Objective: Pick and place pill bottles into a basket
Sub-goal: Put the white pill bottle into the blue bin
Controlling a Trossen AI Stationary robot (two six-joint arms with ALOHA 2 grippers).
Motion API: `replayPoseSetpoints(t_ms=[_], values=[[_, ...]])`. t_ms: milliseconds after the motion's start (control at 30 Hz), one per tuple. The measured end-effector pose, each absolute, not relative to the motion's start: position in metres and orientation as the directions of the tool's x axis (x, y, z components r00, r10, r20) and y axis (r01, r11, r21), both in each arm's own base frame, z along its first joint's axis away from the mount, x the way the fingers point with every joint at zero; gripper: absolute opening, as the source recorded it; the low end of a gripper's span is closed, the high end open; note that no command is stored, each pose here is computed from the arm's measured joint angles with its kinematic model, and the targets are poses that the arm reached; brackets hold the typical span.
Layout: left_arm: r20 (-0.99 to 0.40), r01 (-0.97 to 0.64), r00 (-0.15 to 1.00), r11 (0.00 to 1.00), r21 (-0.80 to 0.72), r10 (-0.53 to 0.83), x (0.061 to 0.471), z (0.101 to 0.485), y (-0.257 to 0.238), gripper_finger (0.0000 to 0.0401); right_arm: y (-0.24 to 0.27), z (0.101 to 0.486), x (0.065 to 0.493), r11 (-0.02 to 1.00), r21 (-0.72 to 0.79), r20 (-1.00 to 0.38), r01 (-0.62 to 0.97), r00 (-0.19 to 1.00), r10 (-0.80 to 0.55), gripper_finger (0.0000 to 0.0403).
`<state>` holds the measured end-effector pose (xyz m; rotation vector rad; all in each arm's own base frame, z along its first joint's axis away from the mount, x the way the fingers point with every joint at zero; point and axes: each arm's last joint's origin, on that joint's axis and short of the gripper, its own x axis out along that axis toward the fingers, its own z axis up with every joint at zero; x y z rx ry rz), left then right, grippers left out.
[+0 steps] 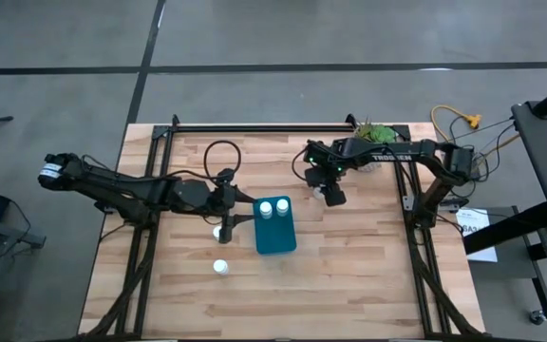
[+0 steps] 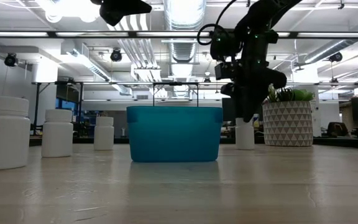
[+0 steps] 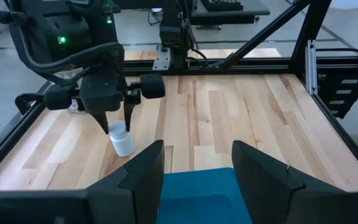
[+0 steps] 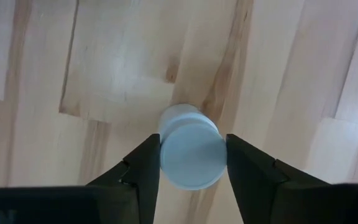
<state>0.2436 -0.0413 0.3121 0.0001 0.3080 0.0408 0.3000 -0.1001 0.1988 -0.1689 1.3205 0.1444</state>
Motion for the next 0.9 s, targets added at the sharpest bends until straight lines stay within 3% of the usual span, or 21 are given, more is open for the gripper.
replayPoseSetpoints(t_ms=[467, 900], values=[[-0.307, -0.04, 0.951, 0.999, 0.008, 0.04, 0.243, 0.311, -0.041, 0.0173, -0.097, 0.239, 0.305, 0.982, -0.042, -0.965, -0.185, 0.262, 0.008, 0.0147], [-0.309, -0.039, 0.95, 0.999, 0.01, 0.041, 0.243, 0.311, -0.041, 0.0173, -0.056, 0.277, 0.325, 0.952, -0.039, -0.937, -0.303, 0.342, 0.071, 0.0146]])
